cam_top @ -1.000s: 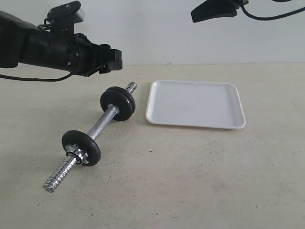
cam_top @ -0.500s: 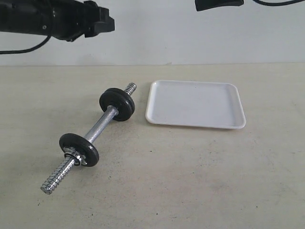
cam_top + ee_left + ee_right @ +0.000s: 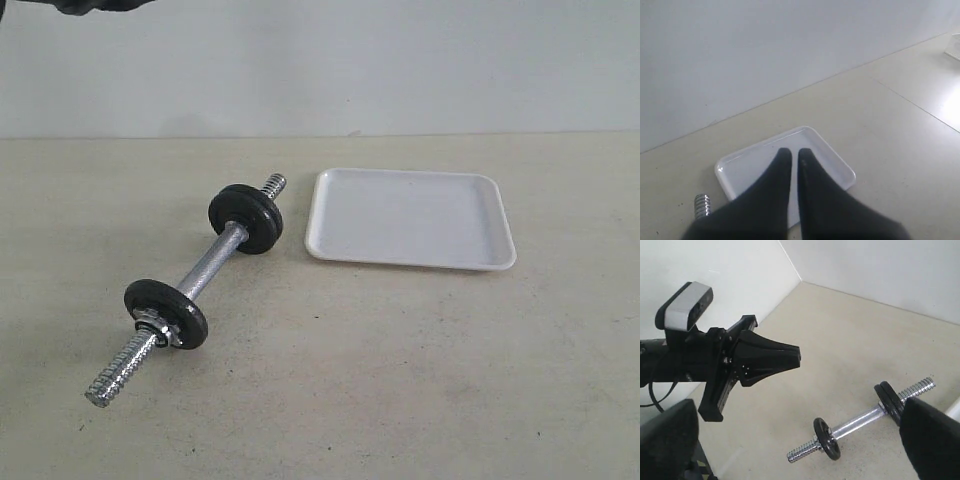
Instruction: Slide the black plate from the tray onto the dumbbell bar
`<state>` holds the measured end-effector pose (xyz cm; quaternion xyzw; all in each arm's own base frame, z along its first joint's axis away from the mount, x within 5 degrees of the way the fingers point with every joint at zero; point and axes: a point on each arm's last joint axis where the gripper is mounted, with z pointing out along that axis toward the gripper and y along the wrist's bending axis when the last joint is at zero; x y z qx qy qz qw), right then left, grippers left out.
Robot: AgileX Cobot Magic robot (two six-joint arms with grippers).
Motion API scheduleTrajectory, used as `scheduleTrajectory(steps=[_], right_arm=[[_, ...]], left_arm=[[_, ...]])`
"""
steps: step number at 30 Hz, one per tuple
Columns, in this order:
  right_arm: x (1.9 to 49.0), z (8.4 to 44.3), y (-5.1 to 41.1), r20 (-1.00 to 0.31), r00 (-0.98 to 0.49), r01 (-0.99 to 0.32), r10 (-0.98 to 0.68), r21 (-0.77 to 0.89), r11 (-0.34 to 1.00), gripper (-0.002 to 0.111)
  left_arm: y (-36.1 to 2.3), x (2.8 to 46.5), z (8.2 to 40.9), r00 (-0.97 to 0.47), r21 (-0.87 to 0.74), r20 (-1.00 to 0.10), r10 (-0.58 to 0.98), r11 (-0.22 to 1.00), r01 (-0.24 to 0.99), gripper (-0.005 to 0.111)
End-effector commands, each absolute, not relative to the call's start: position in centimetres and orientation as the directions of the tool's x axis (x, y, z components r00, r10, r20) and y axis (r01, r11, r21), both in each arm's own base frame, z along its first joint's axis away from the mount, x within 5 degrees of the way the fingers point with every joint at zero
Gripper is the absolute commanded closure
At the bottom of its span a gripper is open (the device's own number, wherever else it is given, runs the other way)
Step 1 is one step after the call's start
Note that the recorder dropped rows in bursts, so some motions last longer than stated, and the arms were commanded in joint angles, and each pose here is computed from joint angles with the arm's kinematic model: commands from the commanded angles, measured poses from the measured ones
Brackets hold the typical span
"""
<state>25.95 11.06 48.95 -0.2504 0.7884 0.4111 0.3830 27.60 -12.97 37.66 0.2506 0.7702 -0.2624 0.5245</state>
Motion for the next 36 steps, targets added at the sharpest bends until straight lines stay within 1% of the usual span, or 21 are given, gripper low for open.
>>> scheduleTrajectory(steps=[1,3,6,10,15,23,26,27,29,30,32,33,36], right_arm=[[23.2,50.9,10.5,-0.852,-0.518,-0.737,-0.076,0.4,0.546,0.007],[22.2,51.3,10.1,-0.87,-0.483,-0.741,-0.102,0.344,0.577,0.007],[20.5,51.7,8.7,-0.885,-0.429,-0.702,-0.181,0.201,0.683,0.007],[19.3,52.1,7.9,-0.88,-0.442,-0.641,-0.174,0.174,0.747,0.007],[16.8,53.3,7.5,-0.907,-0.386,-0.648,-0.169,0.136,0.749,0.007],[12.1,55.0,6.6,-0.943,-0.307,-0.636,-0.129,0.103,0.765,0.007],[10.3,55.4,5.9,-0.95,-0.29,-0.596,-0.114,0.086,0.799,0.008],[9.8,55.5,5.7,-0.952,-0.288,-0.579,-0.105,0.086,0.811,0.011],[8.5,55.7,5.1,-0.957,-0.276,-0.538,-0.087,0.079,0.839,0.03],[7.8,55.8,4.8,-0.962,-0.259,-0.529,-0.091,0.062,0.847,0.048],[6.4,56.0,4.4,-0.969,-0.225,-0.509,-0.098,0.031,0.86,0.094],[5.7,56.1,4.2,-0.973,-0.212,-0.503,-0.09,0.029,0.864,0.108],[3.6,56.4,3.9,-0.983,-0.17,-0.502,-0.075,0.021,0.865,0.106]], left_arm=[[-12.4,26.1,38.6,-0.323,-0.122,-0.937,0.136,0.738,0.664,0.102],[-12.0,25.6,38.9,-0.334,-0.103,-0.929,0.156,0.76,0.642,0.102],[-11.0,24.9,38.7,-0.367,-0.028,-0.897,0.247,0.797,0.604,0.102],[-10.3,24.5,38.4,-0.396,0.017,-0.866,0.304,0.812,0.584,0.102],[-9.6,23.6,38.3,-0.381,0.077,-0.858,0.344,0.82,0.567,0.102],[-8.5,21.3,37.8,-0.316,0.101,-0.9,0.301,0.847,0.521,0.102],[-8.1,20.2,37.5,-0.297,0.106,-0.909,0.291,0.853,0.51,0.102],[-7.9,19.8,37.5,-0.288,0.11,-0.913,0.289,0.855,0.507,0.102],[-7.5,19.0,37.4,-0.267,0.116,-0.923,0.278,0.861,0.495,0.102],[-7.3,18.4,37.4,-0.252,0.12,-0.929,0.271,0.864,0.489,0.102],[-6.9,17.3,37.6,-0.215,0.126,-0.943,0.254,0.871,0.475,0.102],[-6.7,16.7,37.6,-0.197,0.126,-0.95,0.241,0.876,0.466,0.102],[-6.0,15.0,37.3,-0.157,0.117,-0.966,0.206,0.888,0.446,0.102]])
